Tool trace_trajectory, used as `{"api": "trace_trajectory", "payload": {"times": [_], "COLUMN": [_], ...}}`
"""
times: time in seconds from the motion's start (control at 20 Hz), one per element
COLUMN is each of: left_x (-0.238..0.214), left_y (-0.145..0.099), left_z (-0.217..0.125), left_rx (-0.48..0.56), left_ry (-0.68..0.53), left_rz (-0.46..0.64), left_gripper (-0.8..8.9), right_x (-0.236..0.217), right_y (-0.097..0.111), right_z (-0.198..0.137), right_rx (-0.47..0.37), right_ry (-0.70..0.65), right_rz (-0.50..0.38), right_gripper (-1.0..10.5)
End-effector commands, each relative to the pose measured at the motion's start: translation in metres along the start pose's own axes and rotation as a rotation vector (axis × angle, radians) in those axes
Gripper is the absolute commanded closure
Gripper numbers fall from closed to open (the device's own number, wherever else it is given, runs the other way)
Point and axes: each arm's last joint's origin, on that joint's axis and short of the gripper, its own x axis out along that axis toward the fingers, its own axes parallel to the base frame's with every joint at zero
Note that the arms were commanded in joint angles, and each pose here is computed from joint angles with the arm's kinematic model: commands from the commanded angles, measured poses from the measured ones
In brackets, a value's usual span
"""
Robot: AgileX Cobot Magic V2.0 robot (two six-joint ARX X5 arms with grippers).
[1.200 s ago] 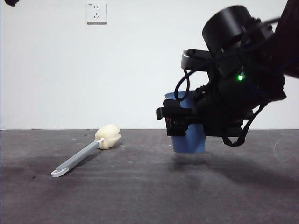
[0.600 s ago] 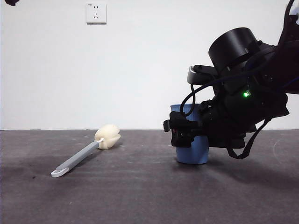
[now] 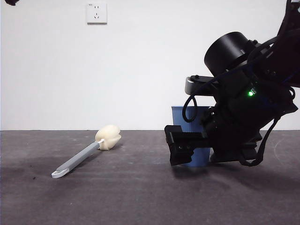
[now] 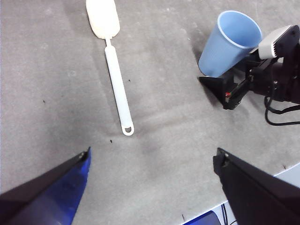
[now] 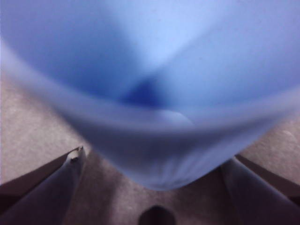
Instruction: Pick up the cup brush,pick up the cup,insert the brush into the cup,clean the cup,put the cup brush back,put the cup back to the fixed position on the table
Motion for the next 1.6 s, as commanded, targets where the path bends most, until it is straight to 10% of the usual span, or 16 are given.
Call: {"api": "trace_trajectory", "payload": {"times": [0.05,0.5,0.95,1.6], "left_x": [-0.001,-0.001,-0.001,-0.001], "left_y": [0.0,0.0,0.001,-0.002], "left_z": [-0.001,-0.001,-0.004,-0.008], "left_rx": [0.011,0.012,0.107,0.186], "left_ry": [0.002,0.005,0.045,0.099], "left_rz": [0.003,0.003,-0.019,-0.144], "left_gripper": [3.73,3.73,3.76,3.78], "right_x": [-0.004,-0.069,-0.184,-0.292], "right_y": [-0.002,-0.01,-0.019,-0.031], "right_z": [-0.01,0.008,0.027,0.087], "right_rx": [0.036,0.056,0.095,-0.005], "right_ry": [0.07,0.23,0.283,0.182], "right_rz": [-0.007,0.025,0.378,0.402], "right_gripper": [4.6,4.6,4.7,4.8]}}
